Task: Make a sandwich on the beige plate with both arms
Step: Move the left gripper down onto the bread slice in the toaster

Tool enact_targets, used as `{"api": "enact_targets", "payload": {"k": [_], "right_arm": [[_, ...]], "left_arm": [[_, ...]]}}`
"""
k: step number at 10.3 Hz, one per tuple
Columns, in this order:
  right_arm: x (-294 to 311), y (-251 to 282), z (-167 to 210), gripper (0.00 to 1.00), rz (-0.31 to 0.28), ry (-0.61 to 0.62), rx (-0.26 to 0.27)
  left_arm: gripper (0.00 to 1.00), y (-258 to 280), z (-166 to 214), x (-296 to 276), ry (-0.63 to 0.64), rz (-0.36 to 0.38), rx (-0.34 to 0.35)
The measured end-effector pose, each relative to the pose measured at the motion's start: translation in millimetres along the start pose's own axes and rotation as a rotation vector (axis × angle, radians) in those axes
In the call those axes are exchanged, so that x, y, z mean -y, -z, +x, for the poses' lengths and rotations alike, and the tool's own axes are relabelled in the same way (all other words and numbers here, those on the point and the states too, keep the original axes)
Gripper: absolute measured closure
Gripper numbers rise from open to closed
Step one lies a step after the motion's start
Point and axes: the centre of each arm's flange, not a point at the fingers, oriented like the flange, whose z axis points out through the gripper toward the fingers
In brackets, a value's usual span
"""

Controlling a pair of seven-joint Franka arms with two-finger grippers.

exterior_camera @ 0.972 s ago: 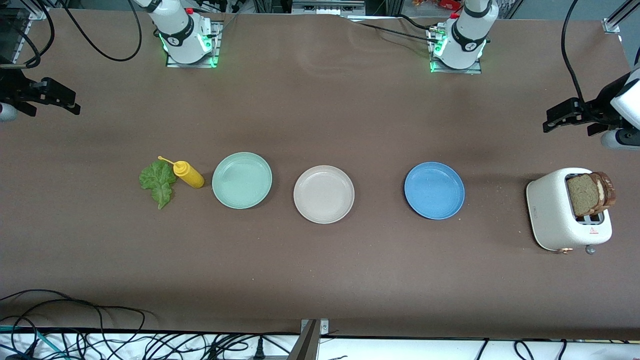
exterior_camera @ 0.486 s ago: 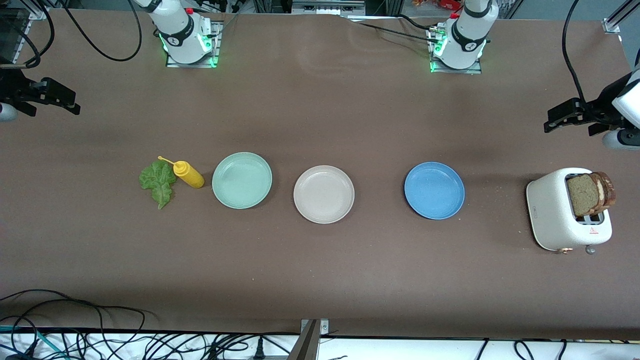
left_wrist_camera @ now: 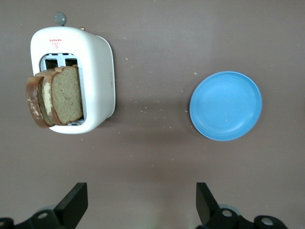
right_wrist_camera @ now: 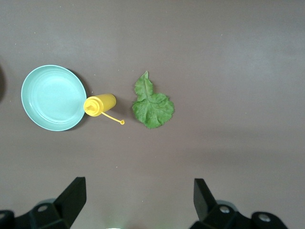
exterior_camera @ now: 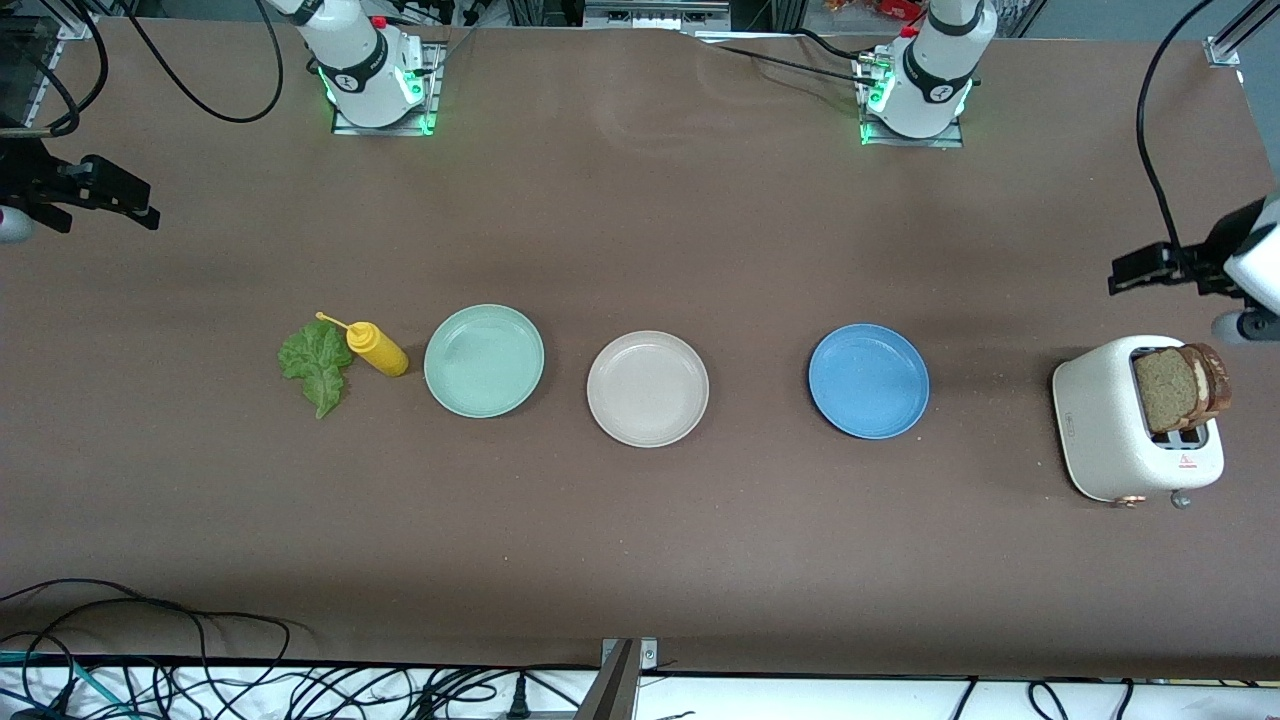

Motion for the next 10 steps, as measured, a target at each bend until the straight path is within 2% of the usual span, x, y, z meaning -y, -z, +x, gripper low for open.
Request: {"api": "enact_targets", "payload": {"k": [5,10], "right_arm": [[-2,0,0,0.0,0.0,-0.003,0.0],[-2,0,0,0.0,0.0,-0.004,0.0]], "left_arm": [[0.0,-77,51,68,-0.033,-0.007,-0.013],[0.0,-129,74,115,-0.064,-0.008,-0.027]]}}
